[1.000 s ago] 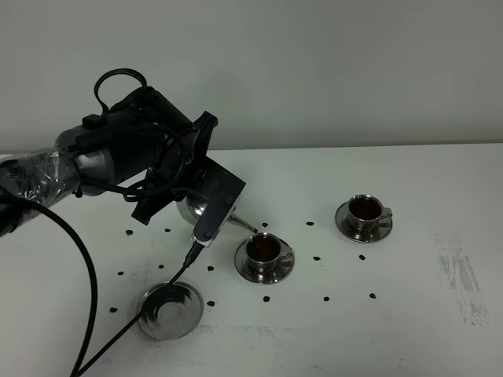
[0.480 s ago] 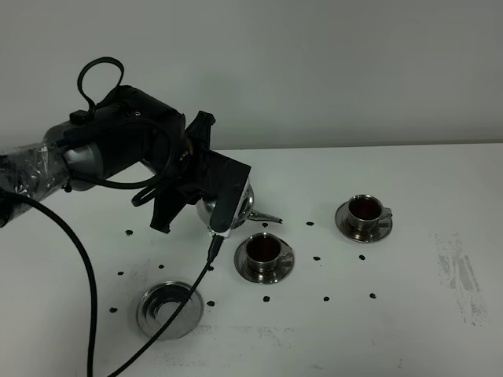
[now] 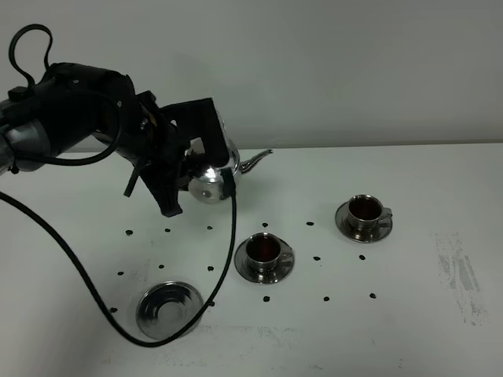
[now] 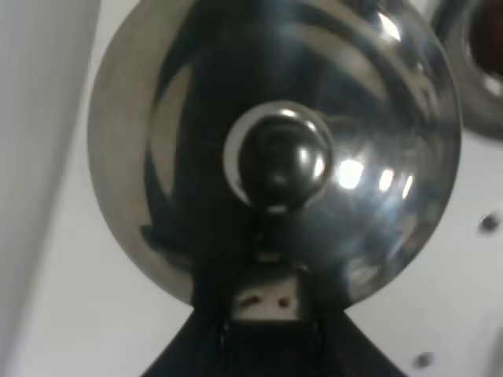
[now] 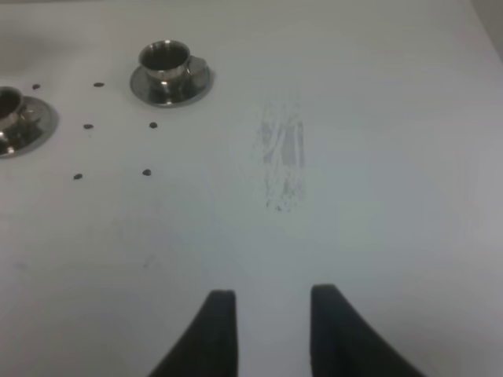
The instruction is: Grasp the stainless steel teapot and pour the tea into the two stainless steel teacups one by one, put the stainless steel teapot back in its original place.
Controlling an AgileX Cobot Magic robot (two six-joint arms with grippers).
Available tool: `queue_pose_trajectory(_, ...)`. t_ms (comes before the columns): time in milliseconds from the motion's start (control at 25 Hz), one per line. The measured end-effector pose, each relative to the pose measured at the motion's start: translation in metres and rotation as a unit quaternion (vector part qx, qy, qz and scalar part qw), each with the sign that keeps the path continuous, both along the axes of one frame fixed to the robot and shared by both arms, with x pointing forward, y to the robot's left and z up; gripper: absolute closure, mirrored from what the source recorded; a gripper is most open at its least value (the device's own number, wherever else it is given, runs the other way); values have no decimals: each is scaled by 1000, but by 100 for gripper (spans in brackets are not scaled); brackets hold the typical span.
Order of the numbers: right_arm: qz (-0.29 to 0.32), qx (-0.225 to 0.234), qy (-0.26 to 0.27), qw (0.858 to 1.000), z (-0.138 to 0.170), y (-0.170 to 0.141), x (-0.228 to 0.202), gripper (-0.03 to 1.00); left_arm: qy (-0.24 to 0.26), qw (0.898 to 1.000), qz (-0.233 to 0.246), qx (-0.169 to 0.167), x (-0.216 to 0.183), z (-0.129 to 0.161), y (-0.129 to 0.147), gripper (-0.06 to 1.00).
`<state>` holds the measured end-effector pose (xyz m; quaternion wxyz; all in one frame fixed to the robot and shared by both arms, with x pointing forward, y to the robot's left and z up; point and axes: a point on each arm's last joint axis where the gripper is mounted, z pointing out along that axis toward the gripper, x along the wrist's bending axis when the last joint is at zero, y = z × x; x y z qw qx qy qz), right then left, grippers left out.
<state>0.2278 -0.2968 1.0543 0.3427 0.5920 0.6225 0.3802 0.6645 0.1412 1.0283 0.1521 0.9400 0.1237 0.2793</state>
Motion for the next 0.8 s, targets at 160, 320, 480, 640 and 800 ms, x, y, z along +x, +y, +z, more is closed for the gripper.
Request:
queue_pose_trajectory(160, 0, 0, 0, 1000, 0, 0, 0, 74, 47, 991, 103, -75, -1, -10, 7, 70)
queue_pose_trajectory(320, 0, 0, 0, 1000, 0, 0, 0, 74, 77, 981, 147, -103, -6, -27, 13, 70)
queue_pose_trajectory(480, 0, 0, 0, 1000, 0, 0, 0, 74, 98, 972, 175, -122, -12, -43, 14, 70)
queue_pose_trajectory(640, 0, 0, 0, 1000, 0, 0, 0, 74, 101, 960, 215, -151, -15, -56, 16, 70)
queue_pose_trajectory(800, 0, 0, 0, 1000, 0, 0, 0, 74, 93, 954, 231, -166, -16, -65, 17, 70)
